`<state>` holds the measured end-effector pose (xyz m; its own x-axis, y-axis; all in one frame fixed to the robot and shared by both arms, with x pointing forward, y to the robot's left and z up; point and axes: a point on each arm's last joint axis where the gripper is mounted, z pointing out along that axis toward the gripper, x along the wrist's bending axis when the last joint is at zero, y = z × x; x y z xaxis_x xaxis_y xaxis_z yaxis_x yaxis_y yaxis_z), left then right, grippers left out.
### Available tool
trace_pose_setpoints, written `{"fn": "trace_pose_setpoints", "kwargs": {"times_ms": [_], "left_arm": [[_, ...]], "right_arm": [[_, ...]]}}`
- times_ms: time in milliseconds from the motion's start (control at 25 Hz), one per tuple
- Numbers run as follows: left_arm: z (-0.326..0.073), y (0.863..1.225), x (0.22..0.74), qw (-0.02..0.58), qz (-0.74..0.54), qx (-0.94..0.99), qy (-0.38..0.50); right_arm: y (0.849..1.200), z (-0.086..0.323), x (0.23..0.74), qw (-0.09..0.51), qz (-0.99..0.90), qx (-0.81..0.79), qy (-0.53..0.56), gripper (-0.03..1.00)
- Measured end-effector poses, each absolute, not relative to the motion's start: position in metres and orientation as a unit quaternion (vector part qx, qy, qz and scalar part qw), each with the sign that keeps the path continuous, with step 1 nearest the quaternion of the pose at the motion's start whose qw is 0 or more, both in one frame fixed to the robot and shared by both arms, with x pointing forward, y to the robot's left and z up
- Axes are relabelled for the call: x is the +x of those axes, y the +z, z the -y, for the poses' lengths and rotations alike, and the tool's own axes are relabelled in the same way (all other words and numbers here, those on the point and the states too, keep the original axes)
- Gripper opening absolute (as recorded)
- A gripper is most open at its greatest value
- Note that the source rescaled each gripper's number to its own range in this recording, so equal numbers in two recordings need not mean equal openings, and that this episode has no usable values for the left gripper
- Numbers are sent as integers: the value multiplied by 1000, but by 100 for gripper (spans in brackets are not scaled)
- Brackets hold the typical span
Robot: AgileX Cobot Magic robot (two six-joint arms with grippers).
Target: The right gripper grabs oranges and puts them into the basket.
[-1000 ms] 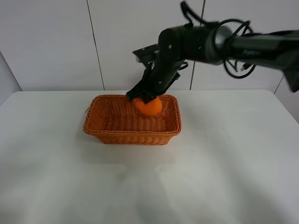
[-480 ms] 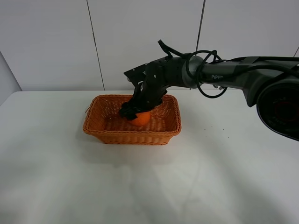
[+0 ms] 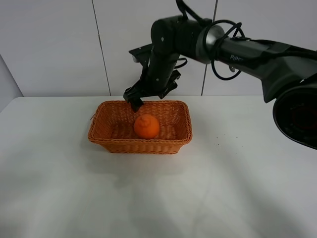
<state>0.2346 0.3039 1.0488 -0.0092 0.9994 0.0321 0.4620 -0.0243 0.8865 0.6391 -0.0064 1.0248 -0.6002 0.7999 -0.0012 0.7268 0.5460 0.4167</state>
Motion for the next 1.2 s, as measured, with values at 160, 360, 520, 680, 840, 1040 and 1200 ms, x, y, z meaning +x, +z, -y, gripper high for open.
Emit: {"fn": "trace_pose_setpoints", "kwargs": {"times_ms": [160,360,520,680,840,1040,1200], "left_arm": [[-304,1049,235,355,-601,608,378],[-304,1049,235,355,-601,608,378],[-304,1049,235,355,-601,608,378],[-304,1049,235,355,-601,608,378],[-304,1049,235,355,-601,608,378],[-304,1049,235,355,-601,608,378],[-304,1049,235,355,-601,608,378]], "right_arm": [[1044,29,651,91,-863,462,185,94],[1043,85,681,97,-832,518,172,94],[1043,147,706,109,-796,572,165,93],[1043,216,723,121,-753,628,156,93],[1043,262,729,130,-723,662,148,91],[1043,271,729,131,-717,669,146,91],[1048,272,716,122,-719,670,138,91]]}}
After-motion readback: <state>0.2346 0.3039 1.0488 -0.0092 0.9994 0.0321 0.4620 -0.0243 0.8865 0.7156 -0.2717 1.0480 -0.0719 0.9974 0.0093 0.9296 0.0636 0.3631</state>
